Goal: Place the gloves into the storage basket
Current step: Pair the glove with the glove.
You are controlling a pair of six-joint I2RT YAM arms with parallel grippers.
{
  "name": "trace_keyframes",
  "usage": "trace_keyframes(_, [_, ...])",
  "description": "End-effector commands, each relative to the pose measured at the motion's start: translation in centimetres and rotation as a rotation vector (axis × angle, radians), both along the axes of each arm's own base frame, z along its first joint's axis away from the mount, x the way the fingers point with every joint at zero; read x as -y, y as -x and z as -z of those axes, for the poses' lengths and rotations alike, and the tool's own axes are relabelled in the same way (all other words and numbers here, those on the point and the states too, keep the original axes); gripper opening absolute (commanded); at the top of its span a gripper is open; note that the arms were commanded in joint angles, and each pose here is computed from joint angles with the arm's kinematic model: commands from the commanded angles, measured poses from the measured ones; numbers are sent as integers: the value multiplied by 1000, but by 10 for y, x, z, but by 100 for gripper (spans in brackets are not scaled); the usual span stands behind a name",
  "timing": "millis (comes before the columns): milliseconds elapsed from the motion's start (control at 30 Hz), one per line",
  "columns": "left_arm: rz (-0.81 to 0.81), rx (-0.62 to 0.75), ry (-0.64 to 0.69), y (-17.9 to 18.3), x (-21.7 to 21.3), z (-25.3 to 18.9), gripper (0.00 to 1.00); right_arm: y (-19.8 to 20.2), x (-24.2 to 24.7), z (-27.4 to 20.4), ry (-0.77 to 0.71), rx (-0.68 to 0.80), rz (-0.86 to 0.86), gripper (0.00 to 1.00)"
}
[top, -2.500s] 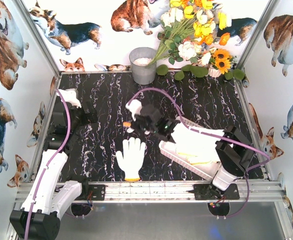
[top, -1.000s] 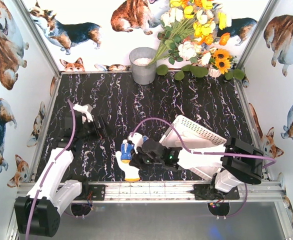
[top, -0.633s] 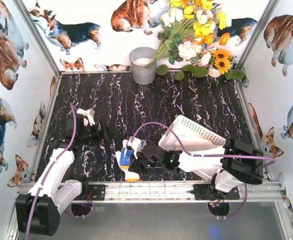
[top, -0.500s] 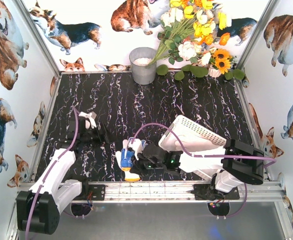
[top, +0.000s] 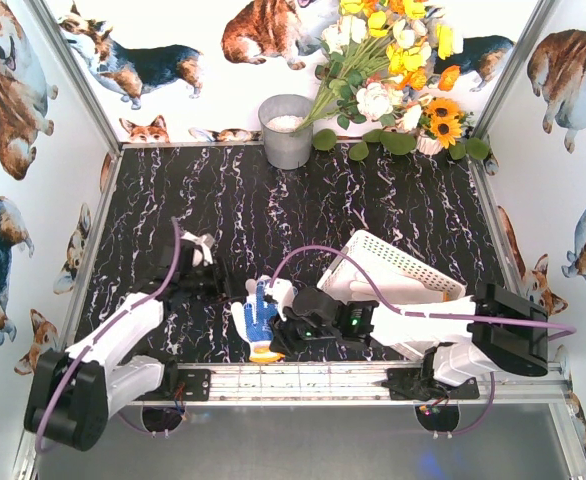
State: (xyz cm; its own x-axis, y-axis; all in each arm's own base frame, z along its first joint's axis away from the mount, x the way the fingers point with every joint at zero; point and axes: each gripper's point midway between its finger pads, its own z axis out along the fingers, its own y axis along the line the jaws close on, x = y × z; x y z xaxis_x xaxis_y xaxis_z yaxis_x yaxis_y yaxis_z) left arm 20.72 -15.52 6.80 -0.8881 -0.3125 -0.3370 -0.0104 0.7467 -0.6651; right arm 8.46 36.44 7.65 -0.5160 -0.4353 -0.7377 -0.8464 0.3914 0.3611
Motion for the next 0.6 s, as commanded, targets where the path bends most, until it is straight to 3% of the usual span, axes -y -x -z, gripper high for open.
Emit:
trace_keyframes(0, [38, 62, -60, -11, 14, -2, 53, 1, 7, -10, -9, 7, 25, 42])
trace_keyframes(33, [46, 67, -79, -13, 15, 0, 52, 0, 8, -14, -12, 10, 31, 48])
trace_keyframes(167, [60, 88, -114, -20, 21, 2, 47, -9, 13, -27, -28, 21, 107, 50])
trace_keyframes(300, [57, 105, -88, -27, 31, 1, 43, -32, 29, -34, -13, -15, 356, 51])
trace_keyframes(567, [59, 103, -40, -35, 46, 6, 43, -35, 46, -21, -20, -329, 760, 55])
